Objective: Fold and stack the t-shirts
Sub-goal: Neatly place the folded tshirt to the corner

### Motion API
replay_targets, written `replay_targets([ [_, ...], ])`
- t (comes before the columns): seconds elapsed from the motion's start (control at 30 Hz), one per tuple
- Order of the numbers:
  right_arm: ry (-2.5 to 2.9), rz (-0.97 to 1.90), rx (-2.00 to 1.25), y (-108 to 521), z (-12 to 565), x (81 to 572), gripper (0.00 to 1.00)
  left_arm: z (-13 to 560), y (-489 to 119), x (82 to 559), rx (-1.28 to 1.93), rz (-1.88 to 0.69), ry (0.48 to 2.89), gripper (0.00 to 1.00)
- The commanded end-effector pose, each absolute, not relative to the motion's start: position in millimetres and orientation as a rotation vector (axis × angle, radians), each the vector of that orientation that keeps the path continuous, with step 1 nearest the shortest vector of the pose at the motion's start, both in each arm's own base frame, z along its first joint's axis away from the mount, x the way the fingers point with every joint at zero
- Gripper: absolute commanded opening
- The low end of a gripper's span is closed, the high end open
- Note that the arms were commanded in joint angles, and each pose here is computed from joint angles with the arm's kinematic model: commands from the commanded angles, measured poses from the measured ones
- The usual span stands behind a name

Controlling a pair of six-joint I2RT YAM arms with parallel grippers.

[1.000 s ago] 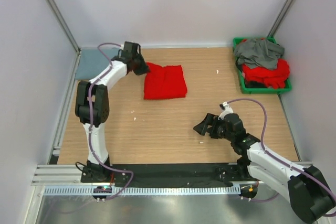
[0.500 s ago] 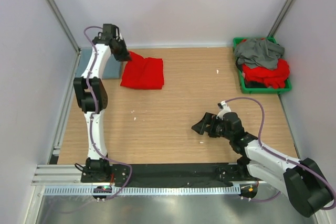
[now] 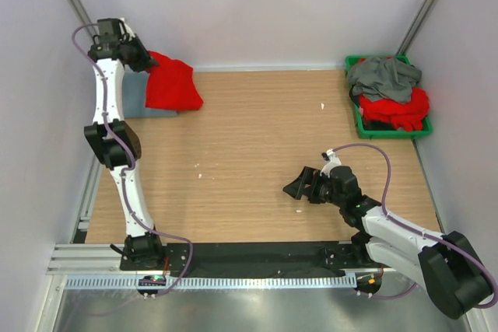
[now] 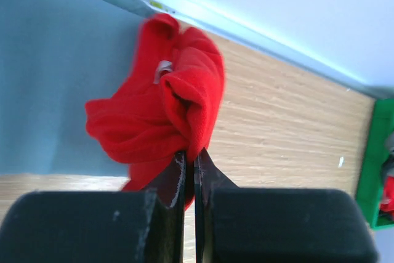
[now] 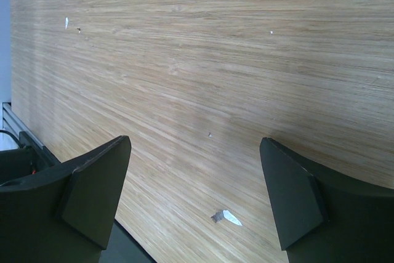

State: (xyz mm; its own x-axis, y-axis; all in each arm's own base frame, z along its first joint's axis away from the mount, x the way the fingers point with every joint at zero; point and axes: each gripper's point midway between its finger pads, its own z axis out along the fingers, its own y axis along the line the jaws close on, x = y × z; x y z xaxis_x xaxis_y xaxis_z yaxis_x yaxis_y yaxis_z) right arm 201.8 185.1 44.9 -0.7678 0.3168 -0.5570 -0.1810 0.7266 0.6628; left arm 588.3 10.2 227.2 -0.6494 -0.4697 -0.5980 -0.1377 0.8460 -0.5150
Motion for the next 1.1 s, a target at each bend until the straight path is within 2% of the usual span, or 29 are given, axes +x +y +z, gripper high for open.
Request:
replay_targets([
  [0.0, 2.238, 0.971, 0.084, 189, 48, 204, 0.92, 271, 1, 598, -0.387, -0.696, 2.123, 0.00],
  [0.2, 2.238, 0.976, 0.085, 189, 49, 204, 0.92, 285, -3, 598, -0.356, -0.728, 2.092, 0.00],
  [0.6, 2.241, 0.979, 0.081, 190, 48, 204, 0.92, 314, 56, 607, -0.405, -0.676, 1.950, 0.00],
  [0.93, 2.245, 0.978, 0.081, 190, 48, 204, 0.92, 298, 101, 613, -0.482, -0.690, 1.920, 0.00],
  [1.07, 2.246, 0.976, 0.082, 190, 47, 204, 0.92, 275, 117, 621, -0.513, -0.674, 1.932, 0.01],
])
